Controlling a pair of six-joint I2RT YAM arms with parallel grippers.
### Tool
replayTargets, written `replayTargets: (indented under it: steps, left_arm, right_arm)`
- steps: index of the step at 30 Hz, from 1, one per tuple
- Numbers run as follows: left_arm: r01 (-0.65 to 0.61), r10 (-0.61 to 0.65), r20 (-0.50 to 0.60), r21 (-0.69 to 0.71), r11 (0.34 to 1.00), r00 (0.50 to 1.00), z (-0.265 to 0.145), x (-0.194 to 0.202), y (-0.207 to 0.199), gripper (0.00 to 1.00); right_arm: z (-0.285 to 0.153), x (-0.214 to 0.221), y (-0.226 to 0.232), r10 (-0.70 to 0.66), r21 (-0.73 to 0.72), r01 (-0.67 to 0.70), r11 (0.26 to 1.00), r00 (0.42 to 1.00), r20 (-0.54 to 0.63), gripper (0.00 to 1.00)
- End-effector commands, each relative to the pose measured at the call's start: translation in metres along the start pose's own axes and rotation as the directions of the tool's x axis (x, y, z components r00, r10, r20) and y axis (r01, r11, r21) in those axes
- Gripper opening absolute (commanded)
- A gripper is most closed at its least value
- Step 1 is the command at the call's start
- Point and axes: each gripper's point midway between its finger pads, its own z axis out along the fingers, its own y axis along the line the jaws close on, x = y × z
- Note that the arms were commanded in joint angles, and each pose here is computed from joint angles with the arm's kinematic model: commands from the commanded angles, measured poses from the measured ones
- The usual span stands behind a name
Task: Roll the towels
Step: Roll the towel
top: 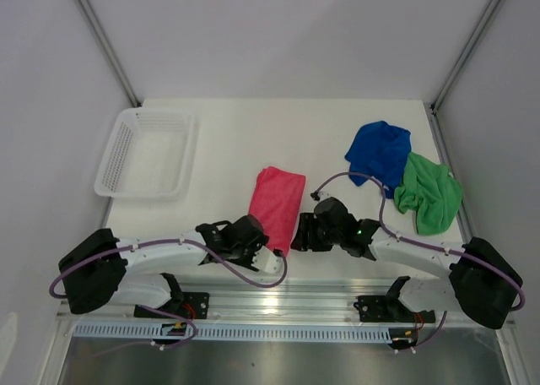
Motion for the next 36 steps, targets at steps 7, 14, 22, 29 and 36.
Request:
replayTargets:
  steps: [7, 14, 22, 29, 36]
  left_arm:
    - [0.037, -0.037, -0.071, 0.003, 0.999, 0.997, 0.015, 0.014, -0.009, 0.11]
    - [0.210, -0.212, 0.088, 0.034, 0.977, 0.973, -0.014, -0.011, 0.004, 0.01]
    - [0.314, -0.329, 0.162, 0.114, 0.943, 0.930, -0.028, -0.018, 0.020, 0.01]
    - [0.362, -0.388, 0.177, 0.161, 0.918, 0.904, -0.029, -0.019, 0.029, 0.01]
    - [0.367, -0.397, 0.164, 0.189, 0.911, 0.903, -0.028, -0.017, 0.025, 0.01]
  right_arm:
    - [-0.040, -0.049, 0.016, -0.407, -0.011, 0.423, 0.906, 0.879, 0.249, 0.60]
    - [-0.068, -0.081, 0.031, -0.762, 0.110, 0.828, 0.549, 0.443, 0.472, 0.63]
    - [-0.046, -0.014, 0.031, -0.856, -0.037, 0.988, 0.148, 0.147, 0.496, 0.65]
    - [-0.009, -0.008, 0.029, -0.920, 0.056, 0.995, -0.083, -0.098, 0.380, 0.64]
    - [0.017, 0.003, 0.043, -0.894, 0.123, 0.976, -0.180, -0.214, 0.393, 0.65]
